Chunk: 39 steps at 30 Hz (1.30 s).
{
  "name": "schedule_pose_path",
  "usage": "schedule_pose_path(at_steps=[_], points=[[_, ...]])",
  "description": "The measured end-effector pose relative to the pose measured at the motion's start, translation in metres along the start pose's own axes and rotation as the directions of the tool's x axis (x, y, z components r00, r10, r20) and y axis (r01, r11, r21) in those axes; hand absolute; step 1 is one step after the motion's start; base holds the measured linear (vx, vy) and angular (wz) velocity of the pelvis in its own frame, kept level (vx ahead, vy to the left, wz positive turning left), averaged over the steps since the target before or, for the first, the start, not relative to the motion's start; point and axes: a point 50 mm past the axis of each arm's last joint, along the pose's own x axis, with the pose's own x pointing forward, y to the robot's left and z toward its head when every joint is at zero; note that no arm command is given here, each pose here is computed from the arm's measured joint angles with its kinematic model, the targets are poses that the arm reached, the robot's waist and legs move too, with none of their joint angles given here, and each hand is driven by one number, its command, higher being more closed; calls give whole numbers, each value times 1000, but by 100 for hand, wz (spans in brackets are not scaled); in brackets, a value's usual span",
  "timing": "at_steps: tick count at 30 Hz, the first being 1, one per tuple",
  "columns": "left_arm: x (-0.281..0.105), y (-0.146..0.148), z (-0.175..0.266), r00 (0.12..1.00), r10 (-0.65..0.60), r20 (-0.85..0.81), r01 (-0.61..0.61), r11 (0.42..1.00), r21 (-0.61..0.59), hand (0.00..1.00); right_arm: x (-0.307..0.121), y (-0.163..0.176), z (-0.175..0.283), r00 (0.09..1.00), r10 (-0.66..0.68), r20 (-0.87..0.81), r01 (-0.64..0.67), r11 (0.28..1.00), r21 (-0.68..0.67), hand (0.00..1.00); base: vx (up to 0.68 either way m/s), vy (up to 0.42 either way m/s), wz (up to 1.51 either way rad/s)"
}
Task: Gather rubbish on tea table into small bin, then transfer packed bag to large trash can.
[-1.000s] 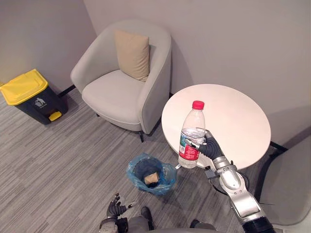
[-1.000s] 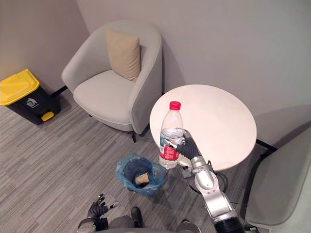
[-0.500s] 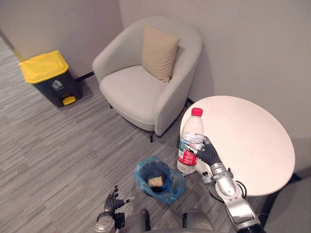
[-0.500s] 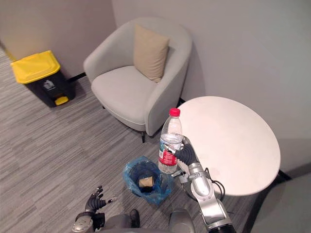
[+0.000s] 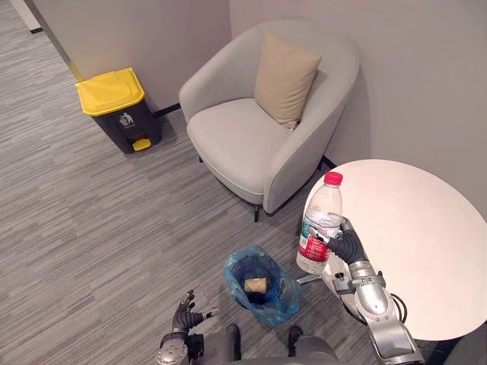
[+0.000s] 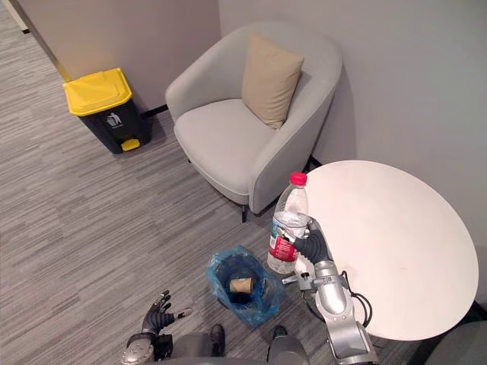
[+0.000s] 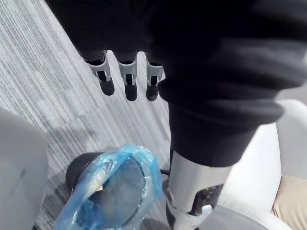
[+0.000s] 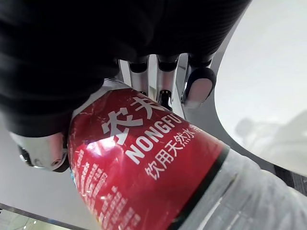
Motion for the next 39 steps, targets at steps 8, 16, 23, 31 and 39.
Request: schedule_pose_path(at_steps=[8, 16, 23, 31, 39], points=[[11, -1, 19, 999, -4, 48, 3, 1000, 18, 0, 30, 14, 21, 985, 125, 115, -115, 989, -88, 100, -127, 1, 25], [23, 8, 53, 989, 27, 147, -32, 999, 34, 0, 75, 0, 45, 969, 135, 208, -85, 968, -234, 100, -207, -35, 34], [34, -2, 106, 952, 18, 306, -26, 999, 21, 0, 103, -12, 61, 967, 80, 241, -2, 951, -309, 100, -89, 10, 13], [30, -16, 179, 855, 31, 517, 14, 996, -83, 0, 122, -21, 102, 930, -13, 368, 122, 954, -274, 100, -64, -35, 13], [21, -28, 206, 799, 26, 600, 61, 990, -125, 0, 135, -37, 127, 899, -141, 414, 239, 952, -193, 100, -76, -46, 9]])
